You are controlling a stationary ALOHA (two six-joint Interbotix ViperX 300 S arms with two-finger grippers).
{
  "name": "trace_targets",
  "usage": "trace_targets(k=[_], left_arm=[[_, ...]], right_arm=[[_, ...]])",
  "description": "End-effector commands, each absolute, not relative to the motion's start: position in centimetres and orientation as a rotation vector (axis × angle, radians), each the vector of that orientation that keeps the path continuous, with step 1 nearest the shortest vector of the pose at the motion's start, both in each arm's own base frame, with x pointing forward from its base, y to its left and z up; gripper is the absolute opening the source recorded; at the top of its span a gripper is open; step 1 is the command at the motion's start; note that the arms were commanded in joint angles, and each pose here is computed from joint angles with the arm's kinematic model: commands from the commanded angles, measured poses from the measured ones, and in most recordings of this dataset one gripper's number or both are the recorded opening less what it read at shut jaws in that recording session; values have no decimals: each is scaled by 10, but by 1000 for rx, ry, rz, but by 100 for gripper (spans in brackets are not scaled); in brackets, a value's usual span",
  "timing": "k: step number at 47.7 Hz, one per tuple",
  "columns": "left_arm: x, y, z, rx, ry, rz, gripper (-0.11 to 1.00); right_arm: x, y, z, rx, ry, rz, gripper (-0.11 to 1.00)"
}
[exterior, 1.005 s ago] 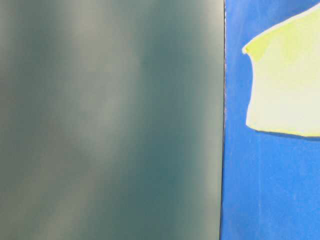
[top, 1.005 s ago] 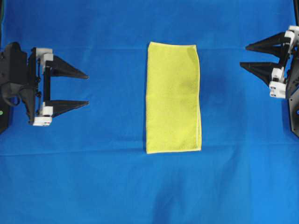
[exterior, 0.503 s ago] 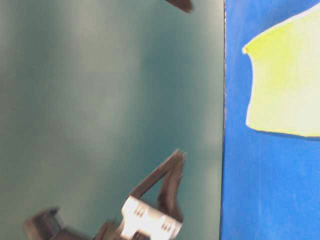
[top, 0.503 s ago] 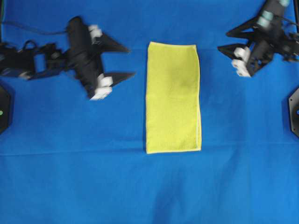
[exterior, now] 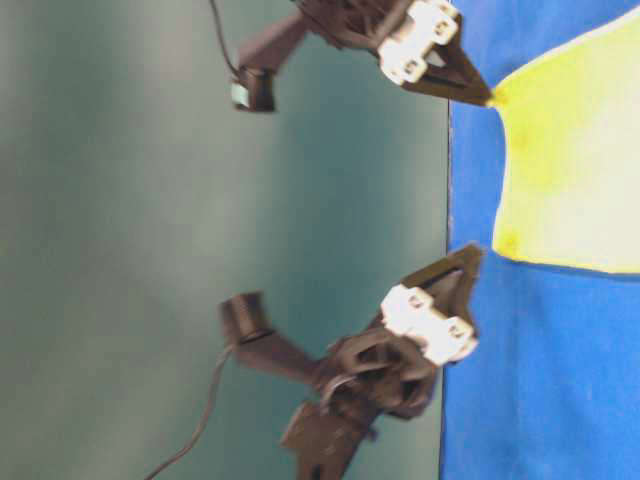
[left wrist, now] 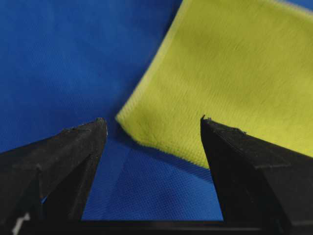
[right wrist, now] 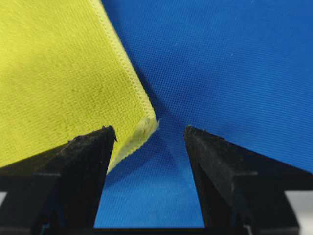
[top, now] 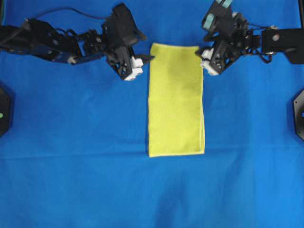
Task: Fold the yellow towel.
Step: 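Move both grippers to the strip's top end and grasp its corners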
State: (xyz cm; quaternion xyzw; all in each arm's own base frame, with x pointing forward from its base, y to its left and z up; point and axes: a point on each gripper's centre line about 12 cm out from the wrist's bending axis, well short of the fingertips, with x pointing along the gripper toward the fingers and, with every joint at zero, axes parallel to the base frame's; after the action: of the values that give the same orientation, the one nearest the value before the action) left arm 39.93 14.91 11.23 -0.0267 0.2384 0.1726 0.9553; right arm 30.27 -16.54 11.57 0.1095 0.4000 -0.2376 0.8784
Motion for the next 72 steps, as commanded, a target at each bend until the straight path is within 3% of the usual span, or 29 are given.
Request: trace_targets(k=[1,17,23,27,34,47,59,72], left_arm=[[409,158,115,-54,456,364,74],[418,184,96,-67,472,407,71],[417,185,92,-70,488,409,54],[416,182,90,-67,499,402,35],[416,180,89,-65,512,396,4],[420,178,99,-31,499,382,3],[418,202,137,79,491,404,3],[418,215,145,114,545,405,3]], right_arm=[[309,-173,115,232,827,-503,62],[301,-190,96,268,872,-547,62],[300,-189,95,268,875,-548,58],[299,-189,94,271,876,-549,44],[298,-189,94,280,878,-556,6],[298,-189,97,289,868,-562,3],[295,-203,114,289,827,-609,3],[294,-219,131,283,799,-663,3]])
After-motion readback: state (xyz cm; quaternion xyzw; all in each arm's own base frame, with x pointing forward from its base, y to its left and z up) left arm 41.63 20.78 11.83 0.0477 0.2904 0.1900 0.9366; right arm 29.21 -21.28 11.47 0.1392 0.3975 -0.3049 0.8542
